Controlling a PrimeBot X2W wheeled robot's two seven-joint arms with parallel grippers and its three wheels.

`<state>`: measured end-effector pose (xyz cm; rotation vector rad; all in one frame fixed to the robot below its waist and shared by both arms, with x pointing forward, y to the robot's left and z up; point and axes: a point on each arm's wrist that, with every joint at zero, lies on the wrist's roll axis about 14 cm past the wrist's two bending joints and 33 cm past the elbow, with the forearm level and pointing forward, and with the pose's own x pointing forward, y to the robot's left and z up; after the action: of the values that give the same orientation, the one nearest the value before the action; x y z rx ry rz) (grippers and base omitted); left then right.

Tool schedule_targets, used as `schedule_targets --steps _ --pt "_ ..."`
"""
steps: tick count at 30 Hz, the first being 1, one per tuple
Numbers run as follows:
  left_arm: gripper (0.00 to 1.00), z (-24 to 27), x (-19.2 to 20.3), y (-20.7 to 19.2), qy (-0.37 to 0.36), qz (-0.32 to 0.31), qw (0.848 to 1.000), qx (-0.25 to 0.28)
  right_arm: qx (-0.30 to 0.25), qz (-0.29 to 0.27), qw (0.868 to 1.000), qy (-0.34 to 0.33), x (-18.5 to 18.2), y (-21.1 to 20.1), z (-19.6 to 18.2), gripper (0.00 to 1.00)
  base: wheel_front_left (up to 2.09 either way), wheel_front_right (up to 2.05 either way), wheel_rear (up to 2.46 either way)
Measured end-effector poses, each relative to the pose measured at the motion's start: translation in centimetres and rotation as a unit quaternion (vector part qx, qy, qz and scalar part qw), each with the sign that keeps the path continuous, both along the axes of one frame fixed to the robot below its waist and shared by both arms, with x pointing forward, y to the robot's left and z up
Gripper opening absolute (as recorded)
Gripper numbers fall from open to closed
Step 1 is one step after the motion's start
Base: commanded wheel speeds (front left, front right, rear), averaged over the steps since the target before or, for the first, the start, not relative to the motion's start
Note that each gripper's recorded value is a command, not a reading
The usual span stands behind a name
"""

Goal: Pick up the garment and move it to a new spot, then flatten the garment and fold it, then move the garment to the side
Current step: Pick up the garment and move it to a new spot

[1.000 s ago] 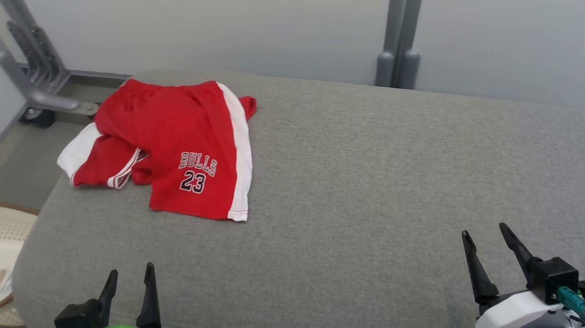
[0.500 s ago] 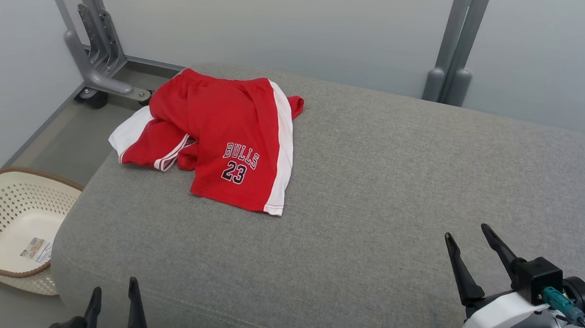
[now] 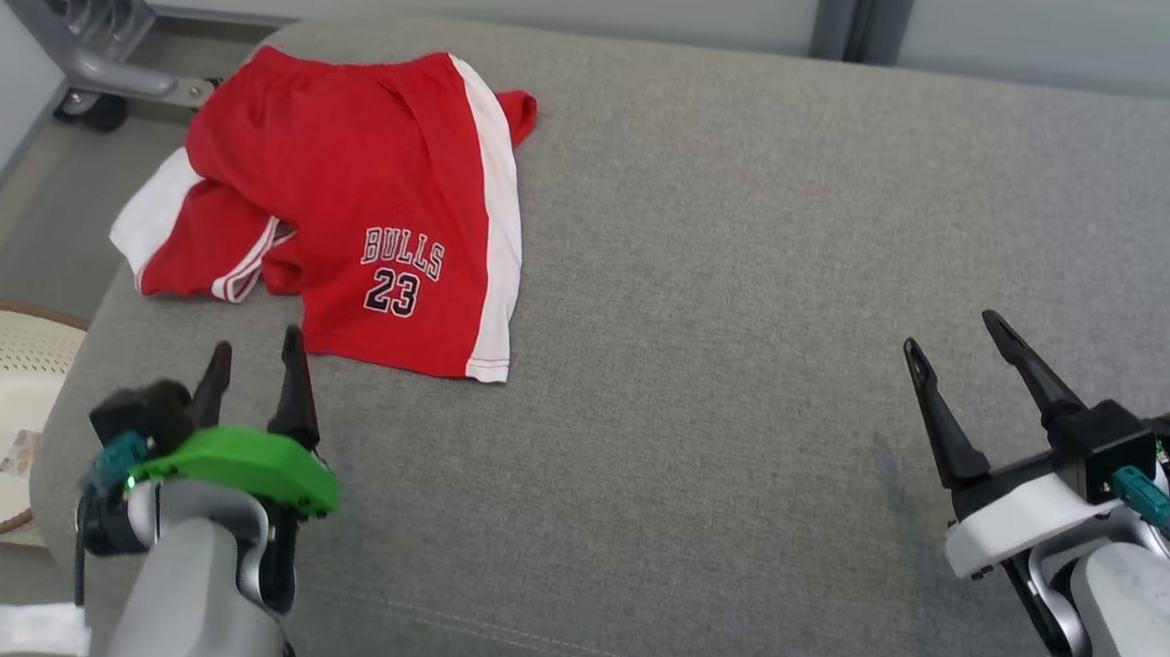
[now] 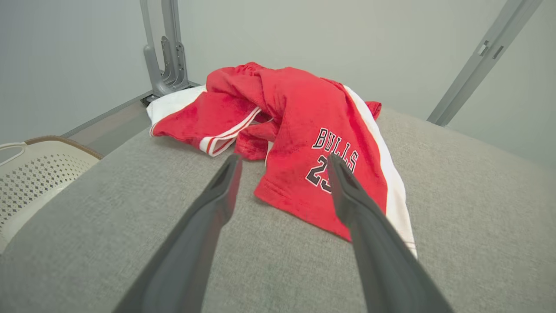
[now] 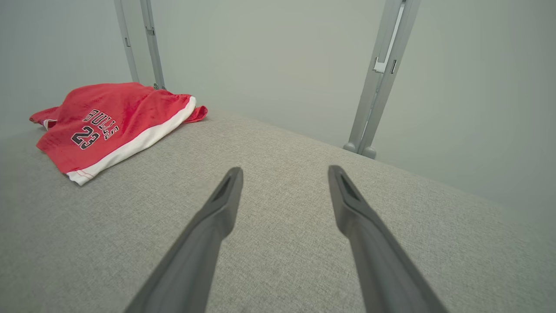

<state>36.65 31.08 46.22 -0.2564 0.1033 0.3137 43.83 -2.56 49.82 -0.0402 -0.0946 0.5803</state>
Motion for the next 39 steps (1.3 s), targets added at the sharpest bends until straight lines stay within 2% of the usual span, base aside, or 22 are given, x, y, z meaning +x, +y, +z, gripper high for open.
schedule_targets --steps 4,8,16,17,18,19,28,35,39 --pt "1.0 -1.1 4.2 0.5 0.034 -0.011 0.999 -0.001 0.001 -0.005 1.0 0.016 1.9 -0.3 -2.0 1.0 0.0 0.0 0.0" --pt "1.0 -3.9 6.7 0.6 0.086 -0.022 0.996 0.0 -0.001 -0.013 0.999 0.045 2.9 -0.9 -4.9 1.0 0.0 0.0 0.0" --pt "1.0 -9.8 8.4 0.2 0.172 -0.029 0.985 -0.017 -0.006 -0.038 0.996 0.083 3.7 -2.9 -8.4 1.0 0.0 0.0 0.0" --pt "0.93 -10.2 8.5 0.1 0.176 -0.028 0.984 -0.021 -0.008 -0.043 0.995 0.085 3.6 -3.3 -8.7 1.0 0.0 0.0 0.0" --pt "0.44 -10.5 8.6 0.0 0.179 -0.029 0.983 -0.023 -0.009 -0.047 0.995 0.088 3.6 -3.6 -8.8 1.0 0.0 0.0 0.0" --pt "0.0 -10.7 8.8 -0.3 0.181 -0.031 0.983 -0.025 -0.01 -0.051 0.995 0.089 3.5 -3.9 -8.9 1.0 0.0 0.0 0.0" --pt "0.0 -9.3 8.9 -2.4 0.158 -0.063 0.985 -0.03 -0.003 -0.07 0.992 0.1 1.5 -4.9 -8.2 1.0 0.0 0.0 0.0" --pt "0.0 -3.7 10.4 -7.4 0.067 -0.146 0.987 -0.02 0.012 -0.069 0.994 0.089 -0.2 -4.3 -6.0 1.0 0.0 0.0 0.0" --pt "0.0 0.8 10.9 -11.8 -0.001 -0.212 0.977 -0.018 0.022 -0.067 0.994 0.08 -1.4 -3.9 -4.6 1.0 0.0 0.0 0.0"
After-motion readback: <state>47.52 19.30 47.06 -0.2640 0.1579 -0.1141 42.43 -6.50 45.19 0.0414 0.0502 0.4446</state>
